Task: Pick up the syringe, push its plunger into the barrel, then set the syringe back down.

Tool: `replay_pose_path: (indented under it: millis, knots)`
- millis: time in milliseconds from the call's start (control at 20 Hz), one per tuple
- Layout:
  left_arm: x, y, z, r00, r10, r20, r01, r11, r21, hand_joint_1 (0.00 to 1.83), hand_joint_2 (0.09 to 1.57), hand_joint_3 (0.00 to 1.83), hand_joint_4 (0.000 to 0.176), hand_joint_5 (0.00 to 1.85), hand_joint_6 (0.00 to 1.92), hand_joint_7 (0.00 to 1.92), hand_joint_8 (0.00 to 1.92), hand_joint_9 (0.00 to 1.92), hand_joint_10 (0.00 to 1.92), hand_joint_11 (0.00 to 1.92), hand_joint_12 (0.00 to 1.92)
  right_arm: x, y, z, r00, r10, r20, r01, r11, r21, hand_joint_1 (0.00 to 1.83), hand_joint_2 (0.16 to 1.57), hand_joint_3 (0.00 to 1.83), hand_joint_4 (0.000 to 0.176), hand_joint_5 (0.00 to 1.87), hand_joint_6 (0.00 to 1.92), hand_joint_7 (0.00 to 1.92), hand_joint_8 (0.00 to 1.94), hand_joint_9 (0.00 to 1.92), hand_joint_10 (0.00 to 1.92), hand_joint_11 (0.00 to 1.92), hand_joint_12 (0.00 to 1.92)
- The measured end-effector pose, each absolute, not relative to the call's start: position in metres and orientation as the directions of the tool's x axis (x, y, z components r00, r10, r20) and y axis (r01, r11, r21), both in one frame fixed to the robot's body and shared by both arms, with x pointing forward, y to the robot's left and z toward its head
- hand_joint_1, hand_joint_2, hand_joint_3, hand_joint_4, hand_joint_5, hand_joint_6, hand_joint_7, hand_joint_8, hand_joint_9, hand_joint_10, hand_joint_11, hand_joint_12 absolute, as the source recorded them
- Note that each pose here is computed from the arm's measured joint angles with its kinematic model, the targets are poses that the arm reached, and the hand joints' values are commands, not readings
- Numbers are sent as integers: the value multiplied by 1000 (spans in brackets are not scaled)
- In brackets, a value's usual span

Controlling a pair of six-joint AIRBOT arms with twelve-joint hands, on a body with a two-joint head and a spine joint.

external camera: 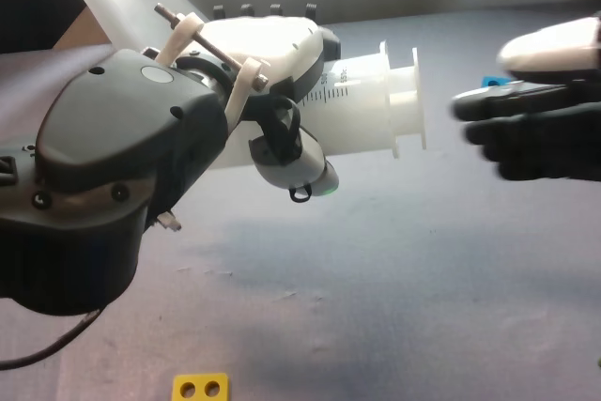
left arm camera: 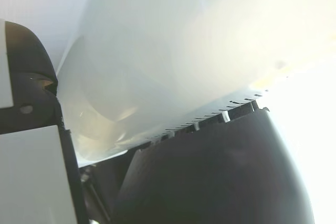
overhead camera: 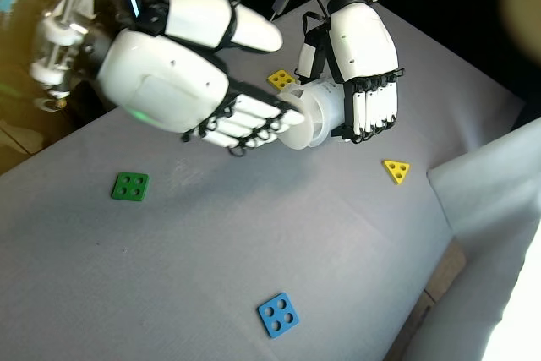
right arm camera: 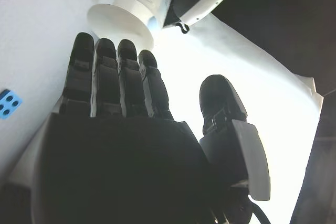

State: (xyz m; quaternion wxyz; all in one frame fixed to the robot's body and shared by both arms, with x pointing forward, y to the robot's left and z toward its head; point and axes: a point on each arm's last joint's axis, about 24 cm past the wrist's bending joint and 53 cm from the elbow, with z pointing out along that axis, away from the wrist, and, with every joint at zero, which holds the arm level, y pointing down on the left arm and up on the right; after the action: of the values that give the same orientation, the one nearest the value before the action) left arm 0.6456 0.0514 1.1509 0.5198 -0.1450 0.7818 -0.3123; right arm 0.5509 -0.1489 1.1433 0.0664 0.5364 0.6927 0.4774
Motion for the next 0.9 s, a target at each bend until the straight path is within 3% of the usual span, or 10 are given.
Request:
replay_pose_path:
  millis: [200, 450, 600, 700, 800, 900]
  knots:
    - [644, 52, 1148, -419, -542, -728, 103, 769, -631, 1272, 1369, 4, 0, 520, 1736, 494, 1749, 480, 1740, 381, 1620, 557, -180, 1156, -396, 840, 371, 640, -37, 767, 0, 1344, 0, 0, 223, 3, 179, 2, 108, 4, 0, 286]
    - [639, 50, 1136, -420, -488, -765, 137, 799, -586, 1285, 1349, 0, 0, 561, 1651, 534, 1705, 511, 1715, 411, 1624, 562, -232, 1162, -405, 900, 162, 553, 99, 828, 0, 1345, 0, 0, 206, 0, 158, 0, 86, 1, 0, 237]
    - [627, 35, 1121, -448, -443, -777, 191, 801, -567, 1282, 1353, 0, 0, 558, 1662, 514, 1726, 503, 1720, 407, 1602, 569, -241, 1171, -518, 850, -96, 390, 335, 858, 0, 1339, 0, 0, 211, 3, 166, 2, 101, 6, 0, 257]
    - [618, 27, 1108, -473, -423, -773, 208, 798, -565, 1283, 1352, 0, 0, 591, 1579, 488, 1776, 492, 1741, 407, 1626, 575, -240, 1178, -540, 818, -199, 305, 410, 860, 0, 1336, 0, 0, 233, 6, 189, 4, 124, 9, 0, 318]
    - [610, 24, 1094, -495, -405, -769, 212, 802, -558, 1275, 1362, 3, 0, 548, 1691, 497, 1734, 485, 1752, 386, 1655, 581, -241, 1188, -541, 787, -298, 220, 475, 852, 0, 1332, 0, 0, 224, 4, 175, 2, 110, 5, 0, 316]
    - [602, 19, 1081, -511, -387, -767, 221, 804, -553, 1274, 1367, 2, 0, 546, 1674, 489, 1744, 474, 1784, 361, 1683, 589, -243, 1203, -529, 721, -447, 92, 573, 815, 0, 1332, 0, 0, 221, 2, 171, 1, 109, 4, 0, 336]
